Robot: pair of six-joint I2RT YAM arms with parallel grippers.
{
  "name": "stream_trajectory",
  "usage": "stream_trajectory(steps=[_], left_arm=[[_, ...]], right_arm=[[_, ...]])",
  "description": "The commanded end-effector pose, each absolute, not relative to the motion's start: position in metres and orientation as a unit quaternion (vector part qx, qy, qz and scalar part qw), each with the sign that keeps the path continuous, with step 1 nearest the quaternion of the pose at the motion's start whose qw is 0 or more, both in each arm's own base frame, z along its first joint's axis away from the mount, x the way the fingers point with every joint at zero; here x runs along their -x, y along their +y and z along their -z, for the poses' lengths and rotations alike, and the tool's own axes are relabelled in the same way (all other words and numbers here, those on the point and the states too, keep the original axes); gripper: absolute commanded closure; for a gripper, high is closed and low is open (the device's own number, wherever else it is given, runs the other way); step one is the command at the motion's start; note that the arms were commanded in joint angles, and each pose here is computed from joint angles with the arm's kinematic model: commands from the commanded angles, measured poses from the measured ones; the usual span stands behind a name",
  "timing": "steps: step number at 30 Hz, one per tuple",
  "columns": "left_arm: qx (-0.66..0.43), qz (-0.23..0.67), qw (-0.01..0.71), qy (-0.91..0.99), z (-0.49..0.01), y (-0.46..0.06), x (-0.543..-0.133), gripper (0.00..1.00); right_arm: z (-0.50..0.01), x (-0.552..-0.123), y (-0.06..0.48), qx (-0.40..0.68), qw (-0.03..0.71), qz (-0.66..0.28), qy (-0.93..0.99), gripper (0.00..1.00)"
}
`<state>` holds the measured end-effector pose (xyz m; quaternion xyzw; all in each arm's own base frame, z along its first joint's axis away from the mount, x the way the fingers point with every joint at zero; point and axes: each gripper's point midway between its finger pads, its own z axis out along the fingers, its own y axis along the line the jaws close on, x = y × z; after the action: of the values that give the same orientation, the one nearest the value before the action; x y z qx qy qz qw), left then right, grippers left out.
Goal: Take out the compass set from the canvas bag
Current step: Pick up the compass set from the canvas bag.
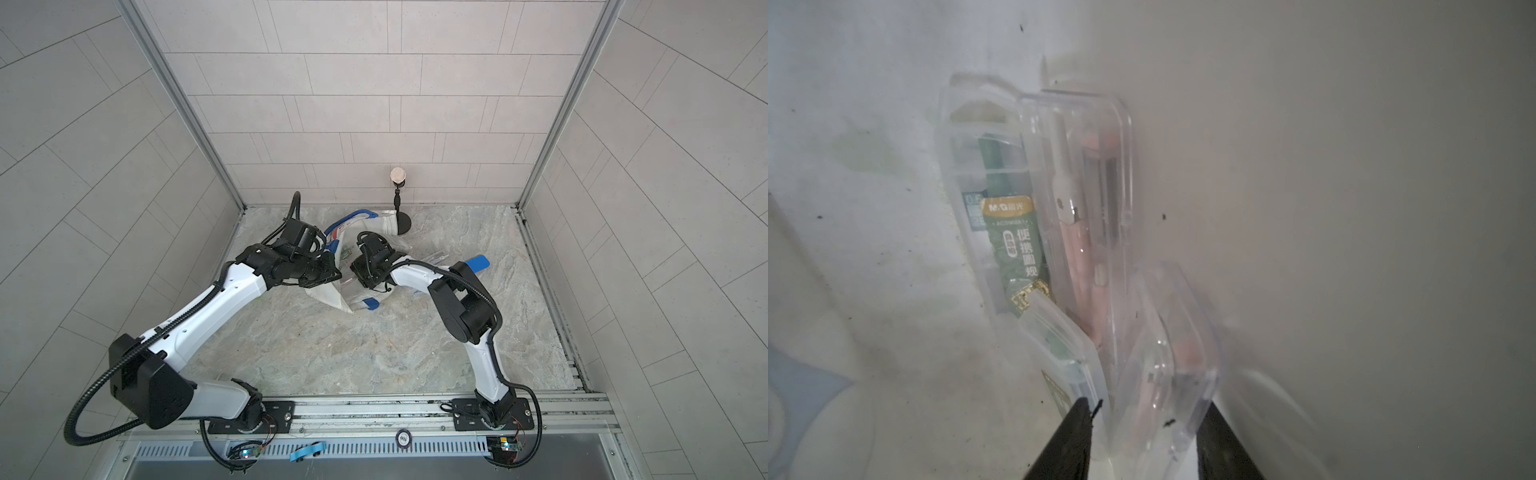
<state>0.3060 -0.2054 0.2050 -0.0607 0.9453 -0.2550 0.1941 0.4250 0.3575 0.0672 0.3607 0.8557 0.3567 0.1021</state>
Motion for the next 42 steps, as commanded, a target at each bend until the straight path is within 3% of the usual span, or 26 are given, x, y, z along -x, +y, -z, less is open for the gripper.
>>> stream_trajectory(steps=[1, 10, 18, 25, 29, 33, 37, 42], left_arm=[[0.053, 0.279, 0.204, 0.937, -0.216, -0.214, -0.308, 1.0], [0.052, 0.269, 0.199, 0.941, -0.211, -0.213, -0.31, 1.0], [0.065, 0.25, 0.199, 0.945, -0.203, -0.209, -0.319, 1.0], [0.067, 0.251, 0.199, 0.945, -0.202, -0.212, -0.324, 1.0], [0.062, 0.25, 0.202, 0.945, -0.204, -0.211, -0.325, 1.0], [0.057, 0.253, 0.2, 0.945, -0.205, -0.212, -0.324, 1.0], [0.051, 0.253, 0.201, 0.945, -0.209, -0.212, -0.324, 1.0], [0.054, 0.255, 0.195, 0.946, -0.207, -0.213, -0.322, 1.0]], right_arm=[[-0.057, -0.436, 0.362, -0.38, 0.102, -0.357, 0.847, 0.61], [-0.098, -0.441, 0.362, -0.322, 0.135, -0.349, 0.87, 0.9], [-0.176, -0.401, 0.28, -0.244, 0.192, -0.279, 0.909, 0.94], [-0.216, -0.365, 0.178, -0.272, 0.244, -0.283, 0.887, 0.94], [-0.198, -0.331, 0.108, -0.327, 0.25, -0.269, 0.871, 0.93], [-0.141, -0.301, 0.064, -0.374, 0.237, -0.243, 0.863, 0.9], [-0.087, -0.289, 0.056, -0.405, 0.188, -0.246, 0.86, 0.91], [-0.057, -0.293, 0.054, -0.406, 0.159, -0.23, 0.87, 0.92]])
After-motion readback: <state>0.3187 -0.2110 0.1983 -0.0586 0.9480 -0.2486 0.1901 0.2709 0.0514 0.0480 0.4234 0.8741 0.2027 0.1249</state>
